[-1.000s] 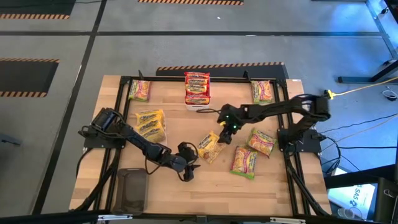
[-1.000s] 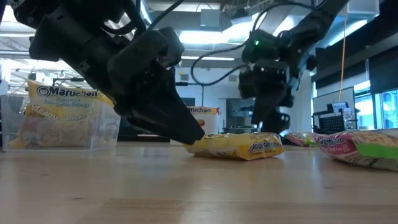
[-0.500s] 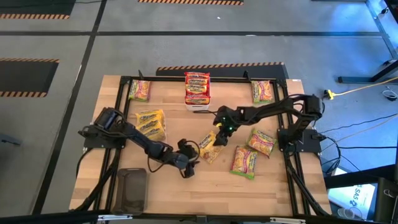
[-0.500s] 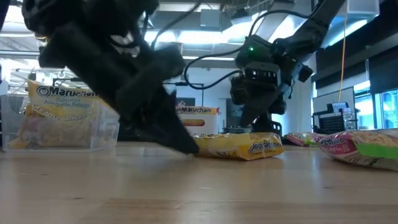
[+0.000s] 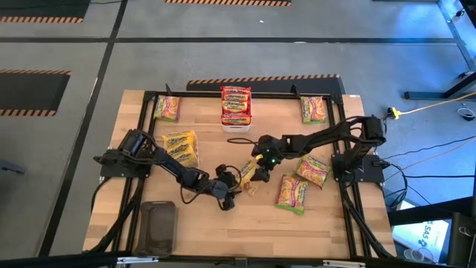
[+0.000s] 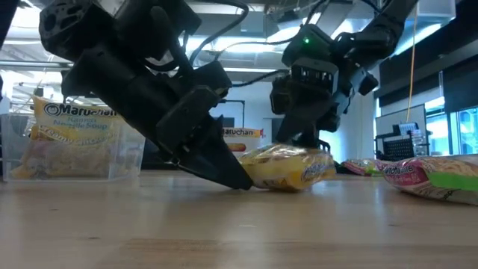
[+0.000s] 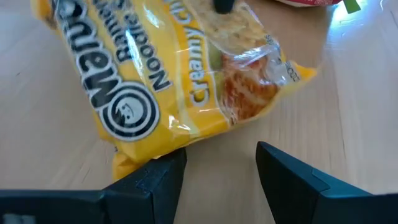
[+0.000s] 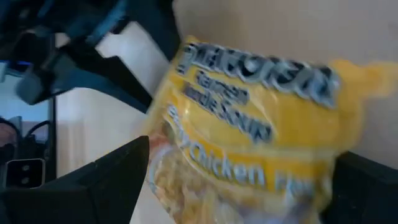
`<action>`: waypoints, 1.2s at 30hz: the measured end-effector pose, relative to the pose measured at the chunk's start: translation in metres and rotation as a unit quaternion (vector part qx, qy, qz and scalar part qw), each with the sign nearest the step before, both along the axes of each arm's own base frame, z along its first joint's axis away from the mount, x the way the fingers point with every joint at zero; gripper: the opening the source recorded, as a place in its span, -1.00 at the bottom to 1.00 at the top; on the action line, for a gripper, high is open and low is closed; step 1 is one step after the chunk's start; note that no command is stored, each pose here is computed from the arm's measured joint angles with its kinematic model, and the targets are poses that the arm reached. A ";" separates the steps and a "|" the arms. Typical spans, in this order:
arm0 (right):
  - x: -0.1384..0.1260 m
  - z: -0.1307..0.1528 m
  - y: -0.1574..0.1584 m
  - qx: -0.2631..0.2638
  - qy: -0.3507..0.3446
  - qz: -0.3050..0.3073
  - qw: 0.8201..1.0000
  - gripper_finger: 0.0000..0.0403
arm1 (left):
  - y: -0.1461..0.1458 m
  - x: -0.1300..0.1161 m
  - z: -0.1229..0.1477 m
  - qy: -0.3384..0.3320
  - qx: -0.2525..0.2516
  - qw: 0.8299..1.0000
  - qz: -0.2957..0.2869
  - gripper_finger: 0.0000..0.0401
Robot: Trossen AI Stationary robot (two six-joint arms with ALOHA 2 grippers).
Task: Sort Maruchan noodles
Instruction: Put the yellow noodle pack into the transparent bin
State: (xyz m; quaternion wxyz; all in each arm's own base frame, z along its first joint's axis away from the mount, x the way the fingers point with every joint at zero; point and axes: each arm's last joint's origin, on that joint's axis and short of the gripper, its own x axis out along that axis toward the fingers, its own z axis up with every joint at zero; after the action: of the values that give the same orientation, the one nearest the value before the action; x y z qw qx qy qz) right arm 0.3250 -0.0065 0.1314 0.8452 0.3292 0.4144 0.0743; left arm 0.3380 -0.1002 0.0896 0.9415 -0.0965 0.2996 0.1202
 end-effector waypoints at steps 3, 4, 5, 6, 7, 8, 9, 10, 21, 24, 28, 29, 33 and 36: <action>0.003 0.003 0.007 -0.006 -0.023 0.007 1.000 0.82 | 0.001 0.000 0.000 -0.001 0.002 1.000 0.001 -0.03; 0.004 0.004 0.009 -0.007 -0.029 0.010 1.000 0.82 | 0.001 0.001 0.000 -0.002 0.004 1.000 0.001 -0.03; 0.005 0.005 0.011 -0.007 -0.038 0.013 0.999 0.82 | 0.001 0.001 0.000 -0.005 0.005 1.000 0.003 -0.03; 0.006 0.006 0.013 -0.007 -0.046 0.016 0.999 0.82 | 0.001 0.001 0.001 -0.008 0.006 1.000 0.005 -0.03; 0.007 0.008 0.016 -0.007 -0.052 0.019 0.998 0.82 | 0.001 0.002 0.001 -0.012 0.006 1.000 0.006 -0.03; 0.007 0.008 0.018 -0.009 -0.055 0.020 0.998 0.82 | 0.001 0.002 0.001 -0.015 0.006 1.000 0.006 -0.03; 0.007 0.008 0.020 -0.010 -0.055 0.022 0.998 0.82 | 0.001 0.002 0.002 -0.018 0.008 1.000 0.005 -0.03; 0.007 0.008 0.021 -0.013 -0.055 0.022 0.998 0.82 | 0.002 0.003 0.002 -0.021 0.011 1.000 0.006 -0.03; 0.007 0.007 0.033 -0.043 -0.060 0.036 0.997 0.18 | 0.003 0.004 0.005 -0.032 0.013 0.999 0.012 -0.03; 0.007 0.007 0.033 -0.055 -0.063 0.038 0.996 -0.09 | 0.001 0.004 0.007 -0.037 0.012 0.999 0.010 -0.03; 0.007 0.008 0.033 -0.065 -0.071 0.048 0.994 -0.42 | -0.001 0.004 0.006 -0.030 -0.004 0.999 -0.011 -0.03; 0.007 0.009 0.033 -0.067 -0.074 0.053 0.994 -0.49 | -0.001 0.003 0.008 -0.026 -0.012 0.999 -0.021 -0.03; 0.007 0.009 0.033 -0.074 -0.078 0.059 0.992 -0.55 | -0.003 -0.002 0.029 -0.014 -0.046 0.997 -0.055 -0.03; 0.007 0.009 0.034 -0.081 -0.081 0.064 0.991 -0.53 | 0.000 -0.012 0.051 0.002 -0.051 0.997 -0.063 -0.03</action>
State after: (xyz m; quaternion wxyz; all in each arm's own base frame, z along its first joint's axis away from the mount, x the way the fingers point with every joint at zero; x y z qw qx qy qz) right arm 0.3320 0.0278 0.1405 0.8934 0.2254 0.3694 0.1211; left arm 0.3263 -0.1005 0.1404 0.9404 -0.1255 0.3127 0.0453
